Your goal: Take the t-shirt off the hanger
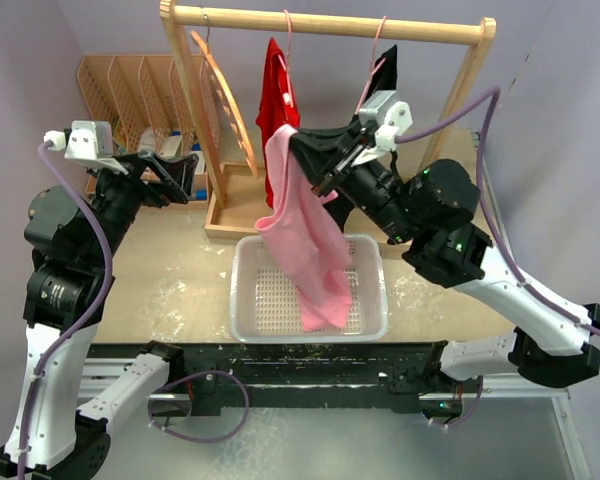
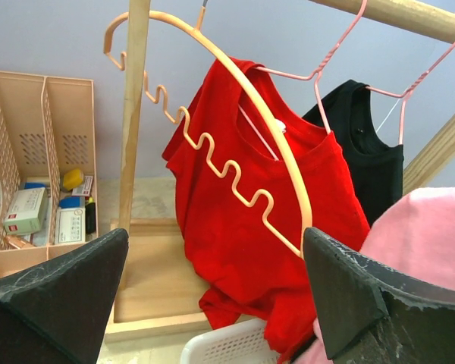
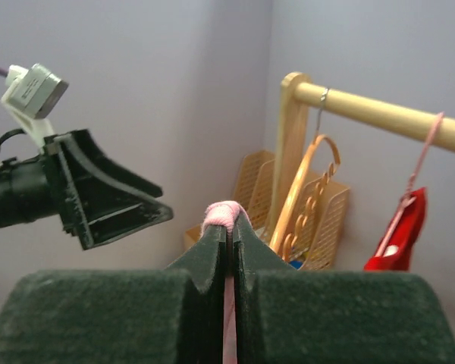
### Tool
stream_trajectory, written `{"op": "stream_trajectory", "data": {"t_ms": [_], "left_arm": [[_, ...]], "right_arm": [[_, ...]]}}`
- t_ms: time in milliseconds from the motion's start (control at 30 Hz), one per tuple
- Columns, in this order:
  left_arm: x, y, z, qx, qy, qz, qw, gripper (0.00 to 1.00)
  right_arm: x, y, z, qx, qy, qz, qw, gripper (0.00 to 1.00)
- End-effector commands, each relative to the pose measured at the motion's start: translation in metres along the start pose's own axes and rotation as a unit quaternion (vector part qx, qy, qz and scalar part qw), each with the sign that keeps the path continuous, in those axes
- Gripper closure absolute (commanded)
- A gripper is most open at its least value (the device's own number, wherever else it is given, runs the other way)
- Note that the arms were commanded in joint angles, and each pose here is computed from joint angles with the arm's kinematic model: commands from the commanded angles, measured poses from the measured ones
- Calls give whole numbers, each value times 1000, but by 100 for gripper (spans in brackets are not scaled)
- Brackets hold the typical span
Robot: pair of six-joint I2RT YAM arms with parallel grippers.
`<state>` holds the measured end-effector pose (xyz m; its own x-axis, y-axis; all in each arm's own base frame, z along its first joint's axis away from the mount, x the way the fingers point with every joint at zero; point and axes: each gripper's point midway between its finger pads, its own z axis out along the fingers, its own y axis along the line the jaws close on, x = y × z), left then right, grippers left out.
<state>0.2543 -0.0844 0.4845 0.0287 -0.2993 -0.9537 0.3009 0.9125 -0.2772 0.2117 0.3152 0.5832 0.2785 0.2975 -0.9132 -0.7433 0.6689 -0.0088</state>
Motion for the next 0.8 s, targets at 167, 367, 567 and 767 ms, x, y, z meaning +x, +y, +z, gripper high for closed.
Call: {"op": "stream_trajectory", "data": {"t_ms": [167,367,567,767], "left_arm": [[-8,0,-1,0,-20,-2,1000,1],[-1,2,6,-3,-8,0,1000,1],[2,-2,10,8,-2,-3,1000,1],[3,-10,13,31,0,-6,1000,1]], "right_arm": [[2,21,-21,-53,-6,77,996,100],[62,2,-59,7,71,106,992,100],[152,-27,-118,112,193,135,965,100],[203,-47,-162,193,257,141,936,100]]}}
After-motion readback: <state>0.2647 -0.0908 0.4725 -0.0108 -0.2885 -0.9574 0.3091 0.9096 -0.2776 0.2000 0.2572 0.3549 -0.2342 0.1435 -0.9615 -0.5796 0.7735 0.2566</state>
